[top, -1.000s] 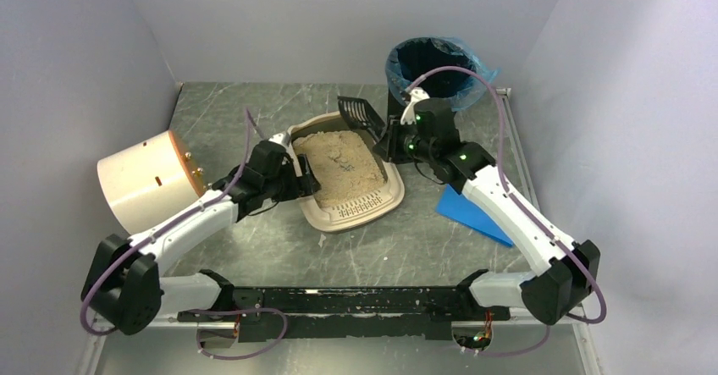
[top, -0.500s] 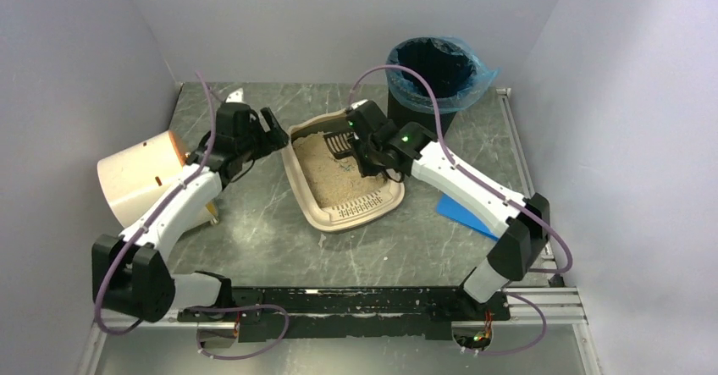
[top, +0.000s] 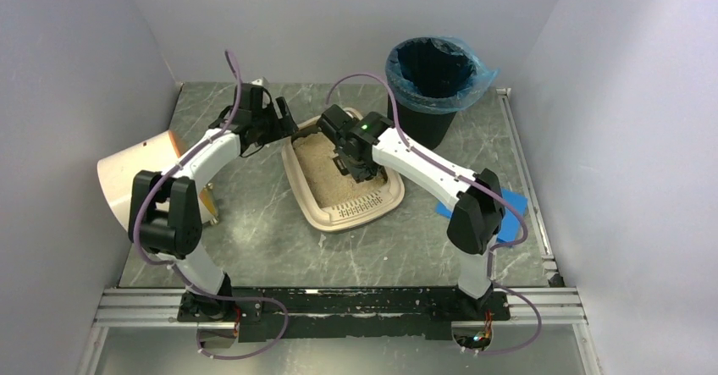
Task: Clean the litter box
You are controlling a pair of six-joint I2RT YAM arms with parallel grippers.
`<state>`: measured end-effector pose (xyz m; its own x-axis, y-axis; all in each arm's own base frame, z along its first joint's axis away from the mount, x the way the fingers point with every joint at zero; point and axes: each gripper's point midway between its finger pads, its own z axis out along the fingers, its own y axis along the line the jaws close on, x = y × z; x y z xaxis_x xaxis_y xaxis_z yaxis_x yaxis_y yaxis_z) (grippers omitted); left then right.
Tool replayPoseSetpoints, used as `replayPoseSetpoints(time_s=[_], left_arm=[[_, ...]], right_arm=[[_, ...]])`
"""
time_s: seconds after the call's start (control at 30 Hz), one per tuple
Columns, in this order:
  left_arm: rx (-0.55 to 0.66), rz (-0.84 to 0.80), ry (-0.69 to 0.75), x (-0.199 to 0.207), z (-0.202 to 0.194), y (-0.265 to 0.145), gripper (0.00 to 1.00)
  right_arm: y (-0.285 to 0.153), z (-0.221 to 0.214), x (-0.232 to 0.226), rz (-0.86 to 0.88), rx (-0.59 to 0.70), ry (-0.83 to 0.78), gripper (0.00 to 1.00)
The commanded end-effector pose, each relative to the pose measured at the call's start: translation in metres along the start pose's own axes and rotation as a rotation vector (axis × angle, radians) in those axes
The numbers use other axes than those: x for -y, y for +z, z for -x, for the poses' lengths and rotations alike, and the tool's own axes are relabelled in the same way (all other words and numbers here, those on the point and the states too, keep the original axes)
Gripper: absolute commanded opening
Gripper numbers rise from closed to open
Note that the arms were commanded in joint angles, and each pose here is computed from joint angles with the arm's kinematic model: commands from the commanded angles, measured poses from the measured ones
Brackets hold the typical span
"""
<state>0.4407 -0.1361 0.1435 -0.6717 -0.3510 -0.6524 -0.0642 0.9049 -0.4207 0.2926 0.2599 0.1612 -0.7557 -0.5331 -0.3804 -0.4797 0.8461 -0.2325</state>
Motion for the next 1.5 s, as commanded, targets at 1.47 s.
replayPoseSetpoints(time_s=[1.47], left_arm=[[-0.185,-0.081,0.081,0.000,-0.034,0.034,0.75]], right_arm=[[0.087,0.063,-0.011,-0.014,0.059,0.091,0.00]])
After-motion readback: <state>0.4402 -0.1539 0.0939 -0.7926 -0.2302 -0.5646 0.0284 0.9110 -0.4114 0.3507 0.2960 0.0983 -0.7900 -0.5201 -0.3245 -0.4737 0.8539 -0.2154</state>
